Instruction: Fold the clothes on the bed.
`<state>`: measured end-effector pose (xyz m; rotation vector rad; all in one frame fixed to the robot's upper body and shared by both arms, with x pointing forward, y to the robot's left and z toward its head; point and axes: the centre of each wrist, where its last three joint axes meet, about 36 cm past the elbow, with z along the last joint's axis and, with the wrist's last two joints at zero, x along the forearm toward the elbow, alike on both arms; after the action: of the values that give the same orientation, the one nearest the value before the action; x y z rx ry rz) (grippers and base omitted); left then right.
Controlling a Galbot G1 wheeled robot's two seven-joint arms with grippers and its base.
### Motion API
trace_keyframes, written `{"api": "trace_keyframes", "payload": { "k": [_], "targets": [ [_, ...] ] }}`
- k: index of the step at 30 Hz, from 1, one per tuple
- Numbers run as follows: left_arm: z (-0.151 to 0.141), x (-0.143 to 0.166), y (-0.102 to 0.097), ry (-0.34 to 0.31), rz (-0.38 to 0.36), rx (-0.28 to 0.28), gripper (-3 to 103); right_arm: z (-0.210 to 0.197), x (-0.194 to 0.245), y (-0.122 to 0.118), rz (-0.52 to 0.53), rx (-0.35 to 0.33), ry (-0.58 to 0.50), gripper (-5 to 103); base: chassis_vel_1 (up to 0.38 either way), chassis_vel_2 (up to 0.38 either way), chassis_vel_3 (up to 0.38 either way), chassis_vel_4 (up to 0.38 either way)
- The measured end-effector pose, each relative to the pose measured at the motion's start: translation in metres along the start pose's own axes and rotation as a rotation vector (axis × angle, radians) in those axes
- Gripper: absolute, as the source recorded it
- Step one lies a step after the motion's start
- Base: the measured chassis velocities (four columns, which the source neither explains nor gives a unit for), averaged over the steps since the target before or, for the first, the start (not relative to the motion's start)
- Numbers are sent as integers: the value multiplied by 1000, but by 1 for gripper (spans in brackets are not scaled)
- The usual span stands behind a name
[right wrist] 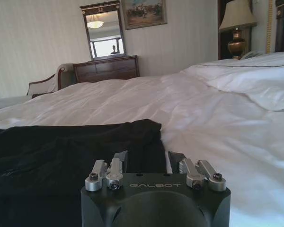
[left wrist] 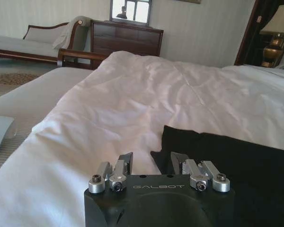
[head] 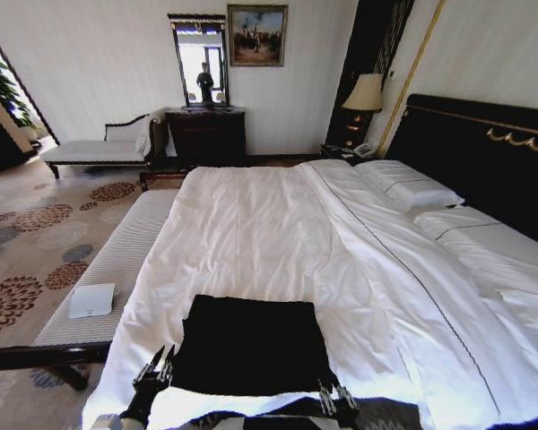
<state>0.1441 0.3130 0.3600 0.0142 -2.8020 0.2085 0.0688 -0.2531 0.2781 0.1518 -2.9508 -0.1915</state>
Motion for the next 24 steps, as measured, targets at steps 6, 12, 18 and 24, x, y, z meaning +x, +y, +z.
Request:
{"api": "trace_keyframes", "payload": {
  "k": [6,12,18,24],
  "targets": [
    [-27,-54,8,-40,-50,108,71,-32,-55,-19,53,-117,-8,69,0,0,0,0],
    [-43,-141,9,-26,-18,146,93,-72,-126,-30,83,-339,50,91,0,0,0,0],
    [-37,-196,1,86,51,166,100,-92,-171,-29,85,-427,76,100,0,0,0,0],
    [-30,-229,-1,165,89,141,101,-90,-179,-22,88,-432,84,100,0,0,0,0]
  ]
}}
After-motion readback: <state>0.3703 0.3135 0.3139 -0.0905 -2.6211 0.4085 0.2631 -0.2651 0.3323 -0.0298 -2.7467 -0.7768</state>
